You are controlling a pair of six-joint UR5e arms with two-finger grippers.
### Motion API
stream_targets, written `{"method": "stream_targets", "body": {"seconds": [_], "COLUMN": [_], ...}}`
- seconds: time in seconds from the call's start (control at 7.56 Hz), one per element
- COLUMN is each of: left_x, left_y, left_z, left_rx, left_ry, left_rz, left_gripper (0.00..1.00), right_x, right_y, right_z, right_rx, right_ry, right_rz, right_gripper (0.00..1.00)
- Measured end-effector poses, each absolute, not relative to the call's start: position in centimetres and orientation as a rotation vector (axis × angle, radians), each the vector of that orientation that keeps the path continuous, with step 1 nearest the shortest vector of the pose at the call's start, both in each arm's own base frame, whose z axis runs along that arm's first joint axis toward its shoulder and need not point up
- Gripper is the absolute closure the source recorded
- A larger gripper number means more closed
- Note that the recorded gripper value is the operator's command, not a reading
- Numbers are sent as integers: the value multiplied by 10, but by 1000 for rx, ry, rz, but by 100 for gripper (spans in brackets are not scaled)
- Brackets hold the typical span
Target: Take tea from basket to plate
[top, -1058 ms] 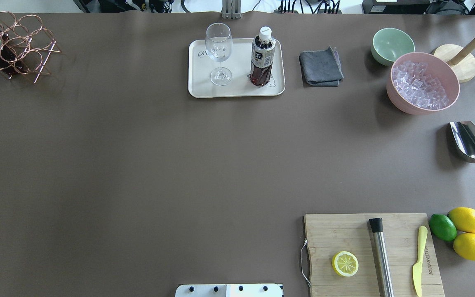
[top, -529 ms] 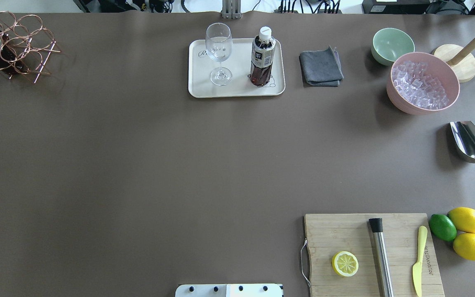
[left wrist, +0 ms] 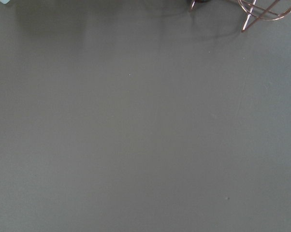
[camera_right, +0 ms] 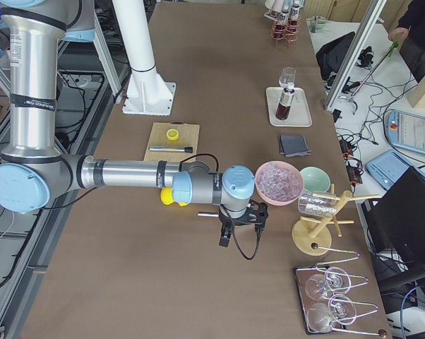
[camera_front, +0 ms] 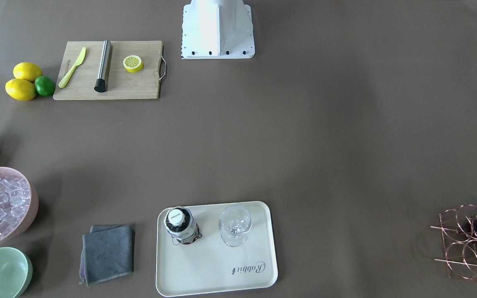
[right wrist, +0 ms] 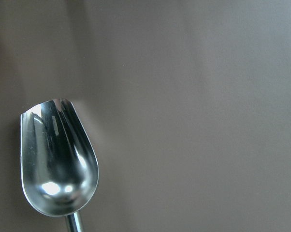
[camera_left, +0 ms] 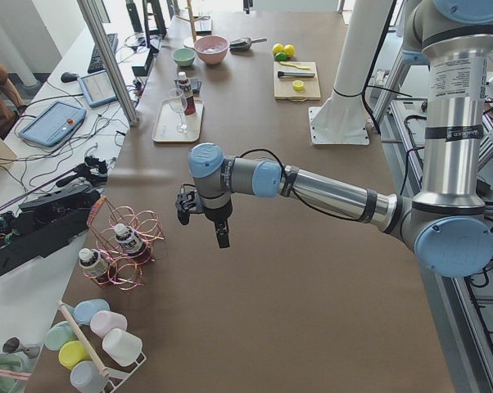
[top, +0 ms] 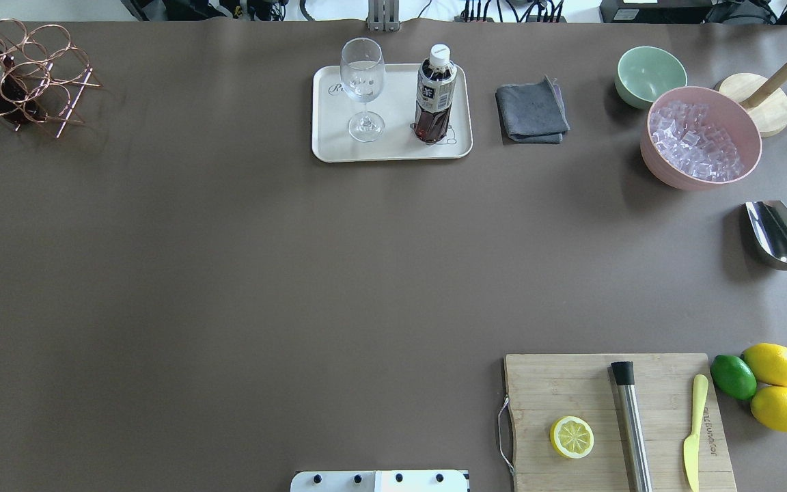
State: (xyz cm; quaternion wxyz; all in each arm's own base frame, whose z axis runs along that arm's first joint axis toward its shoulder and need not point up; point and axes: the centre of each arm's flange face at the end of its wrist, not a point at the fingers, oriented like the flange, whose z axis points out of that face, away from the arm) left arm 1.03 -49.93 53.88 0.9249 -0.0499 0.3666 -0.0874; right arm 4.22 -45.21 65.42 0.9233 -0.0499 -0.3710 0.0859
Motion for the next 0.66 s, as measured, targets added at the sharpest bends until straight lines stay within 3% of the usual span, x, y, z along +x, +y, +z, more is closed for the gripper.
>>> {"method": "stream_targets", "body": {"seconds": [0.66], "left_x": [-17], "left_y": [-486], "left_z": [560], "left_rx": [-122], "left_ry": [742], "left_rz": [-247], "left_gripper": [2], "right_x": [43], "right_y": [-452], "right_z": [646], "right_rx": [-86], "right_ry": [-763], "right_rz": [170], "right_gripper": [0]}}
